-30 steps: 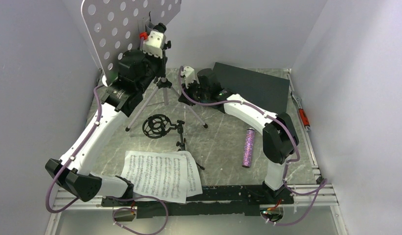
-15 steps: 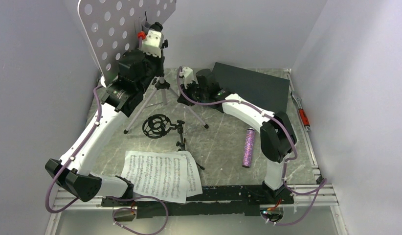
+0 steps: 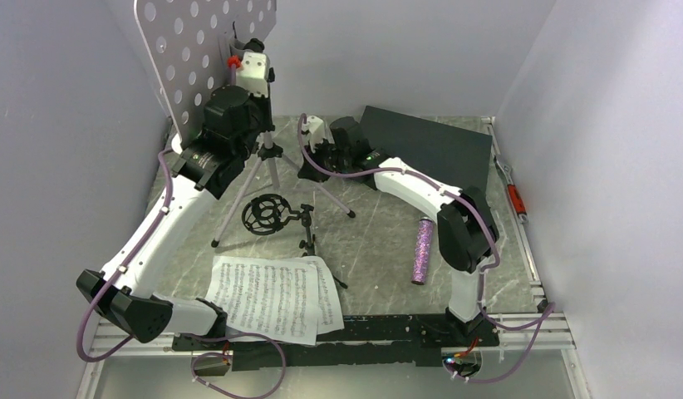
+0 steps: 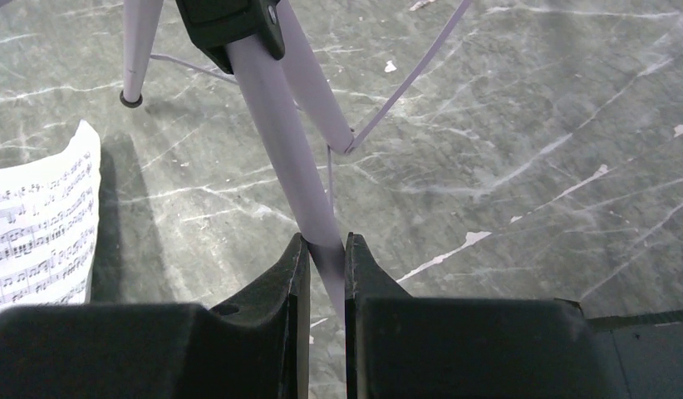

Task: Set up the instrument practice props

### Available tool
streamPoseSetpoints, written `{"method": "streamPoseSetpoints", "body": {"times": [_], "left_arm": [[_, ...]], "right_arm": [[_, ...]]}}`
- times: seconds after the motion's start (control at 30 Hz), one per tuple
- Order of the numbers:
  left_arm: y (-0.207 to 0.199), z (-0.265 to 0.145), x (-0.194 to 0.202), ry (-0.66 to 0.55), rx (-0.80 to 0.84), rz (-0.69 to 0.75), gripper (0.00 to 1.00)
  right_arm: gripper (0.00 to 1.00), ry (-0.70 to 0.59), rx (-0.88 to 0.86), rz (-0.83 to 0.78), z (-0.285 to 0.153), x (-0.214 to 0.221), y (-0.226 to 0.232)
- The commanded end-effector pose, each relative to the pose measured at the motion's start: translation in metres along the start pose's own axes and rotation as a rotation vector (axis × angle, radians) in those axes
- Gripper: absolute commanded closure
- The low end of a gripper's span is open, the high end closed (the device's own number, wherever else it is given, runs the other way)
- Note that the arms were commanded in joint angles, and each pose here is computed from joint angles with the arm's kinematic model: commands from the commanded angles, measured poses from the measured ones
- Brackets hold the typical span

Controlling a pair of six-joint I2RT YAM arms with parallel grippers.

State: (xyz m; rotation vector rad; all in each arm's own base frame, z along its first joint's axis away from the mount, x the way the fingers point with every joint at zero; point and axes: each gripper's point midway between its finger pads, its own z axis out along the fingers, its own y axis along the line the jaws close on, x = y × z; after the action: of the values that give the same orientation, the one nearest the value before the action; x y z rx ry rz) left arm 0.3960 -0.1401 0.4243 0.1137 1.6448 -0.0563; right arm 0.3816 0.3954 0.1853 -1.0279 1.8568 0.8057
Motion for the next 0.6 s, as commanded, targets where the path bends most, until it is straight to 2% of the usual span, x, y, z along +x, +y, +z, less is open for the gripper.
{"method": "streamPoseSetpoints", "body": {"times": [0.0, 0.23, 0.57], "left_arm": [[0.07, -0.055, -0.127, -0.37, -0.257, -0.09, 0.97], [0.077, -0.047, -0.117, -0.35, -0.316, -0.033, 0.97], [0.092, -0.036, -0.104, -0.311, -0.388, -0.018, 0.97]], "right_arm": [[0.93, 0.078, 0.081, 0.154, -0.004, 0.026, -0.031], [0.78, 0.023, 0.034, 0.193, 0.01, 0.014, -0.023], [0.75, 0.035, 0.08, 0.211, 0.038, 0.004, -0.04]]}}
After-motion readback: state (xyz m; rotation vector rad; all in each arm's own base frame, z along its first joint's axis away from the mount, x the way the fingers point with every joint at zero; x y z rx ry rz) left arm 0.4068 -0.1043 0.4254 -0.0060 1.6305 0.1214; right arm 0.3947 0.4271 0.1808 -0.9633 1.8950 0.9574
